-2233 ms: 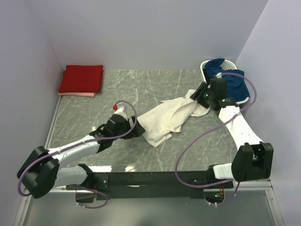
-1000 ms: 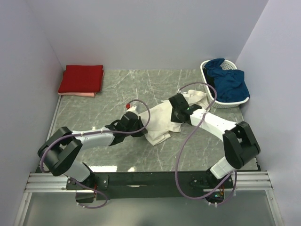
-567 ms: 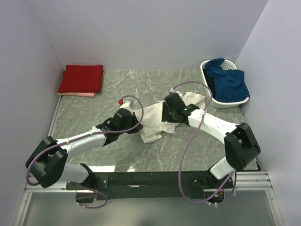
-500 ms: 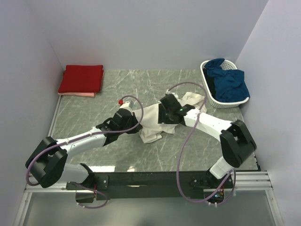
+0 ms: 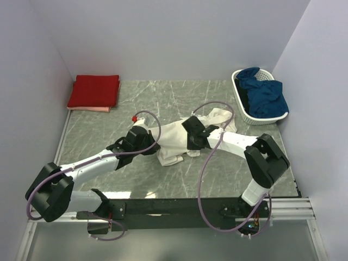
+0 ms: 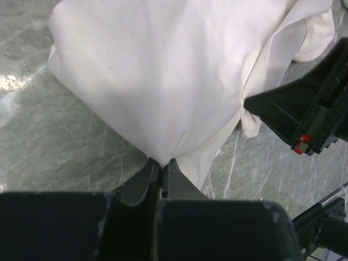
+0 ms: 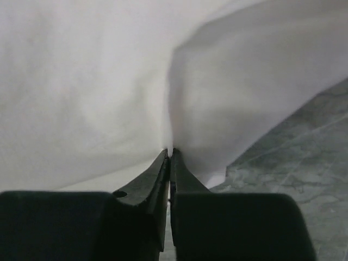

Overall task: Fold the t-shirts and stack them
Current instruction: Flatten the tshirt out

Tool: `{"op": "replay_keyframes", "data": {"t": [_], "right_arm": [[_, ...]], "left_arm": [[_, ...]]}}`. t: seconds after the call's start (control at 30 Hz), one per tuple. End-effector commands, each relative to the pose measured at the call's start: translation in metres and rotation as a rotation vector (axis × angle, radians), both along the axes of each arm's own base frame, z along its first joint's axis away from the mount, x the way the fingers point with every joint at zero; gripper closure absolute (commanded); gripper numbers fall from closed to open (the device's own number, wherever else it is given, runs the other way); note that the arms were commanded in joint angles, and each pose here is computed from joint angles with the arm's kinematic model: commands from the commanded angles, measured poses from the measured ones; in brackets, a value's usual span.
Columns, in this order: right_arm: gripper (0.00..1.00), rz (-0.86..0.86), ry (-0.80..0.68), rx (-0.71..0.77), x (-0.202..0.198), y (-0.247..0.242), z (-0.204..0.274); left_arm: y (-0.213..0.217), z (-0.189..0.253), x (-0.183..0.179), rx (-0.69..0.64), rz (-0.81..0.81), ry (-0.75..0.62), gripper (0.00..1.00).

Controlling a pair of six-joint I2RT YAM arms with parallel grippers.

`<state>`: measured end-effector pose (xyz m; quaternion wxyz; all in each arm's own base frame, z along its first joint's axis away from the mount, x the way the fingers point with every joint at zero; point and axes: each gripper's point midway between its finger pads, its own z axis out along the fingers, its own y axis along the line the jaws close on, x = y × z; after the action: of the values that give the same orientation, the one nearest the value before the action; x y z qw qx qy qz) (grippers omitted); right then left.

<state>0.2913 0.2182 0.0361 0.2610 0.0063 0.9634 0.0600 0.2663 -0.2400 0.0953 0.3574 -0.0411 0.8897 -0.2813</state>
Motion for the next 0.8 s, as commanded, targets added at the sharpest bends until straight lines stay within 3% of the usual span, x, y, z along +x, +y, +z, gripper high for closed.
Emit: {"op": "replay_keyframes", "data": {"t": [0.0,0.13,0.43,0.53,0.63,0.67,0.77], "right_arm": [[0.96,-0.058,-0.086,0.016,0.010,-0.016,0.029],[1.00,-0.085,-0.142,0.070,0.017,-0.029,0.062],[1.00,-0.210,-0.426,0.276,0.034,-0.096,0.201],[1.00,-0.221,-0.495,0.317,0.032,-0.107,0.233],[1.00,-0.241,-0.531,0.333,0.033,-0.118,0.248],[1.00,-0.238,-0.530,0.342,0.034,-0.119,0.249],[1.00,-0.262,-0.531,0.339,0.039,-0.131,0.248]], "left_arm": [[0.005,0.018,0.005,-0.017,0.000,-0.048,0.99],[0.015,0.033,0.008,-0.004,0.016,-0.067,0.99],[0.049,0.107,0.036,0.012,0.099,-0.182,0.94],[0.045,0.139,0.053,-0.002,0.094,-0.223,0.86],[0.045,0.147,0.067,0.013,0.099,-0.222,0.66],[0.044,0.146,0.068,0.010,0.091,-0.216,0.55],[0.044,0.137,0.070,0.009,0.095,-0.194,0.43]]}}
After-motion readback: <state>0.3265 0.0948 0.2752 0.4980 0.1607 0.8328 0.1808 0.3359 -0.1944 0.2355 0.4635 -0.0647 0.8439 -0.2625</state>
